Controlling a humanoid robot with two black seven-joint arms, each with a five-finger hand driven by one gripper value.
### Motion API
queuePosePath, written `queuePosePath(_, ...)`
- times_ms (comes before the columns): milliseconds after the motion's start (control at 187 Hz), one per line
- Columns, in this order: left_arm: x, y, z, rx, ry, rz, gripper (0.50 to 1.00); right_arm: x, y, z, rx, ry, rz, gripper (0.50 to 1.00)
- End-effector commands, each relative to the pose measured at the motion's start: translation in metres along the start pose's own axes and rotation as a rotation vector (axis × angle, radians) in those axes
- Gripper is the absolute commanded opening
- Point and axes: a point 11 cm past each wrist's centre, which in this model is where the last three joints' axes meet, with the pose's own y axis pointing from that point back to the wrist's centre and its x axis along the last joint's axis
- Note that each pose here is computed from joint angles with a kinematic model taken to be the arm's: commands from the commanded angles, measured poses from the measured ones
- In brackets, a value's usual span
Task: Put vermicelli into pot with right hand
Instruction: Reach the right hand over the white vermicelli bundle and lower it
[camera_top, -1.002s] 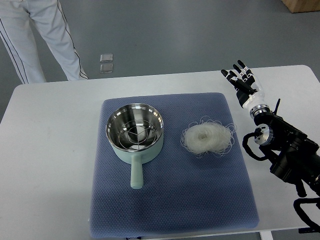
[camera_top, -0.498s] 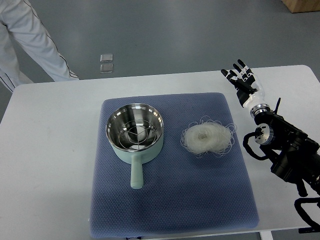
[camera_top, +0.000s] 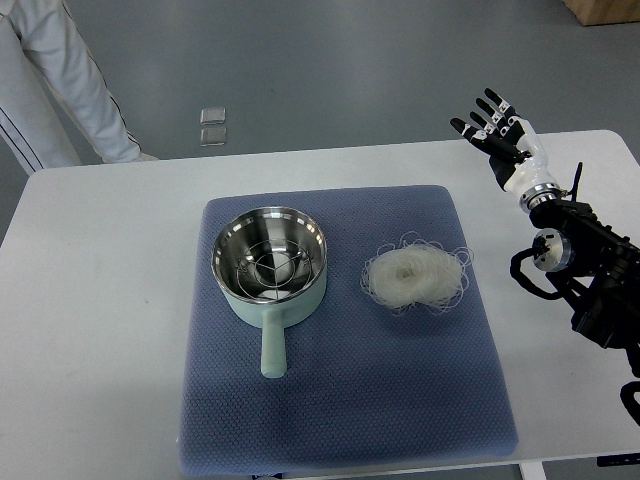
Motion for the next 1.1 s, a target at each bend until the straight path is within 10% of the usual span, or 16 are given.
queuePosePath(0, 0.000, 0.000, 0.000, 0.000, 0.000, 0.000, 1.000, -0.018, -0.002, -0.017, 0.033, 0.130, -0.118, 0.928)
queuePosePath(552, 0.000, 0.000, 0.000, 0.000, 0.002, 0.000, 1.000, -0.064, 0.056, -0.068, -0.054, 0.858, -0.988, 0.928)
queuePosePath(1093, 0.000, 0.000, 0.000, 0.000, 0.002, 0.000, 1.000, -0.078, 0.074, -0.028, -0.114, 1.364, -1.197, 0.926)
